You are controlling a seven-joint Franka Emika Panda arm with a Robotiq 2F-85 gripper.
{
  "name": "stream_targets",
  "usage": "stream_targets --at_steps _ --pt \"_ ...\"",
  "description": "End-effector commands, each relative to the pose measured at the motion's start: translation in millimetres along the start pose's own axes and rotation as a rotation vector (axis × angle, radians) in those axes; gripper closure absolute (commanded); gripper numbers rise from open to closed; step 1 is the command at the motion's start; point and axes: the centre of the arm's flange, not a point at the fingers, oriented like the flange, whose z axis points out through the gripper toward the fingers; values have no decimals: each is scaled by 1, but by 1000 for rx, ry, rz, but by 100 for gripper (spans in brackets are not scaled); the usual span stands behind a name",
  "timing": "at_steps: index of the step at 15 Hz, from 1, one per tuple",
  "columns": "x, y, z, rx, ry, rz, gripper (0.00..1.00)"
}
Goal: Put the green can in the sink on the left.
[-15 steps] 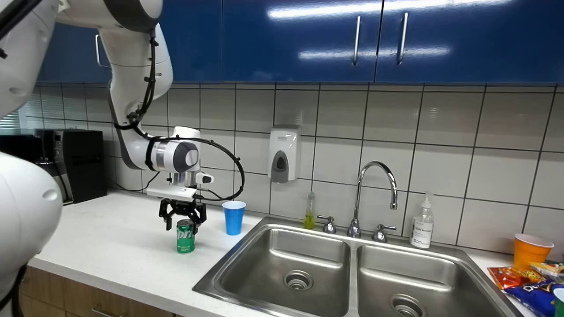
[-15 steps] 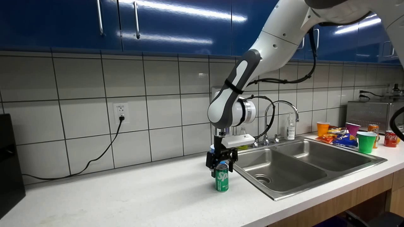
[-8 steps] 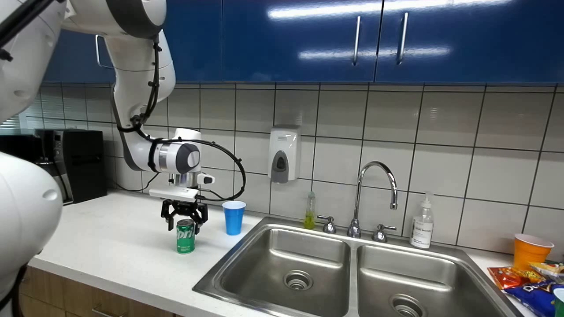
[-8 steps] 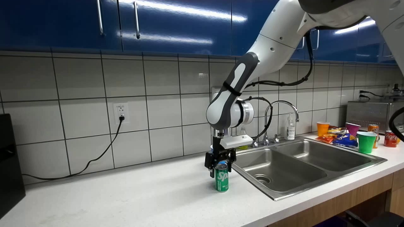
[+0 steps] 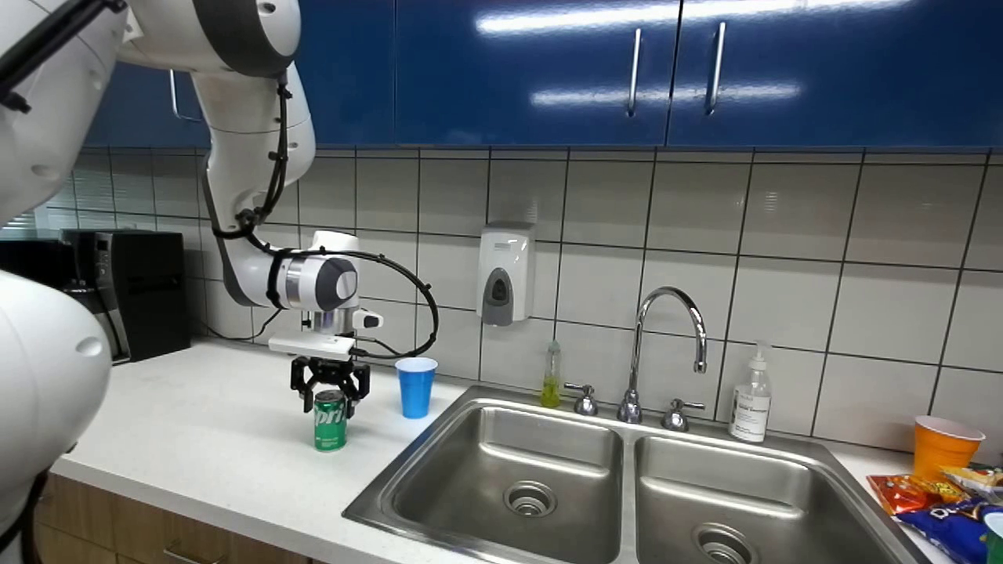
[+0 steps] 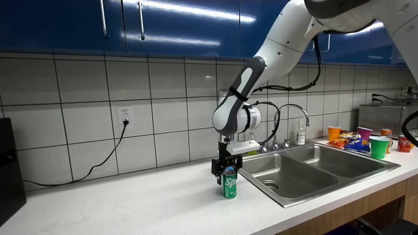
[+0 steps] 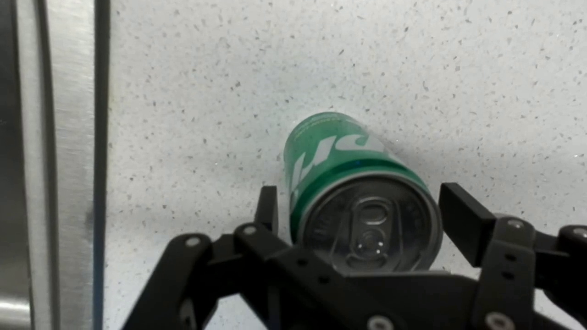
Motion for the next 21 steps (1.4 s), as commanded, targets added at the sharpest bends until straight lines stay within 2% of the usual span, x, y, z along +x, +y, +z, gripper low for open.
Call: stream_targets --at_steps 1,3,4,11,21 --pt "8 -1 1 -17 0 -14 42" --pt "8 1 1 -21 0 -14 58" --pt "8 1 0 -23 0 -13 61" --pt "8 3 1 -27 -2 -14 61" --pt "4 25 -21 -40 6 20 61"
